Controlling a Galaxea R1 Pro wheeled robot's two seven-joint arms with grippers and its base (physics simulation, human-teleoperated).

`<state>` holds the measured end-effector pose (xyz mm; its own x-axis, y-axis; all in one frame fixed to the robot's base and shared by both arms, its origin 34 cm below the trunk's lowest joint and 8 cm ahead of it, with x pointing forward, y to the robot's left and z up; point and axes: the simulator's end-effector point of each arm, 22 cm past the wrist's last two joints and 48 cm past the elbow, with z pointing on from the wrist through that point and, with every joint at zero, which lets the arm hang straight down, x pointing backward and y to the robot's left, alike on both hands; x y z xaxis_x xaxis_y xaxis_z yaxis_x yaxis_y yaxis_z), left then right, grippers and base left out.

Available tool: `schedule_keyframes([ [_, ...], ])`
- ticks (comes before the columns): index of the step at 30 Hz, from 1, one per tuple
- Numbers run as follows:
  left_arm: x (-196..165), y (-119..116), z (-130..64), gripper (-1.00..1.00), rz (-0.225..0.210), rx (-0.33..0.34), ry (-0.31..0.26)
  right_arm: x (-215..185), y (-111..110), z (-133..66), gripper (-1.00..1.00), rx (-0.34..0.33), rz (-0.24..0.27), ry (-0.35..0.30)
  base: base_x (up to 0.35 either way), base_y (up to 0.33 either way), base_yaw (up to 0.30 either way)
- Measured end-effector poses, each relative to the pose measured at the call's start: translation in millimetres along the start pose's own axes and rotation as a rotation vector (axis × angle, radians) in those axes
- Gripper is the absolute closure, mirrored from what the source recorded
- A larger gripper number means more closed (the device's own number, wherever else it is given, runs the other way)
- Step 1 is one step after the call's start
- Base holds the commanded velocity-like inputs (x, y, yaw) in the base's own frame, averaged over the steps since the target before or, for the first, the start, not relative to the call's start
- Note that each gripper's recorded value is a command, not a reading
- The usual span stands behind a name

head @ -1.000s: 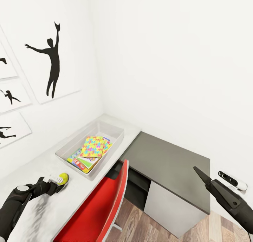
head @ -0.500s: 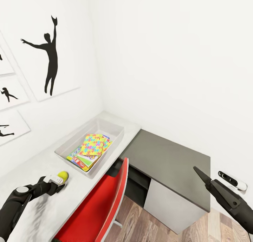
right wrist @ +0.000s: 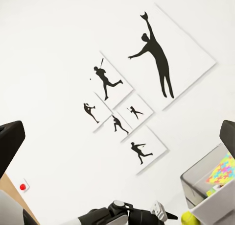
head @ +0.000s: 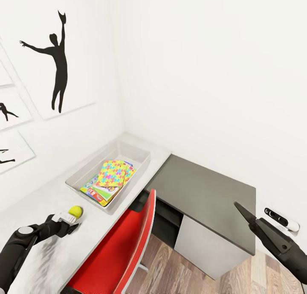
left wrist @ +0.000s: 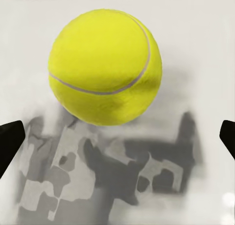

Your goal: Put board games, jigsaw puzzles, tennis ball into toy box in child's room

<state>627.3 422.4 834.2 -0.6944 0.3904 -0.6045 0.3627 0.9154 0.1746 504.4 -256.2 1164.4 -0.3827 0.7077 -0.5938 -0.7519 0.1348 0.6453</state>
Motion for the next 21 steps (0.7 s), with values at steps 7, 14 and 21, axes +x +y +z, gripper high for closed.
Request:
schedule_keyframes([
  [7,3.4,-0.7,3.5,-1.0,-0.003,0.003,0.009,2.1,-4.3,-1.1,-1.0,0.008,0.008,0.001,0.0,0.0,0.0],
  [14,6.4,-2.5,6.0,-1.0,-0.005,0.006,0.015,3.4,-6.7,-1.7,-1.0,0.012,0.01,0.002,0.0,0.0,0.0],
  [21,6.5,-3.5,6.5,-1.0,-0.006,0.007,0.015,3.5,-6.8,-1.7,-1.0,0.013,0.01,0.002,0.013,0.003,0.0],
])
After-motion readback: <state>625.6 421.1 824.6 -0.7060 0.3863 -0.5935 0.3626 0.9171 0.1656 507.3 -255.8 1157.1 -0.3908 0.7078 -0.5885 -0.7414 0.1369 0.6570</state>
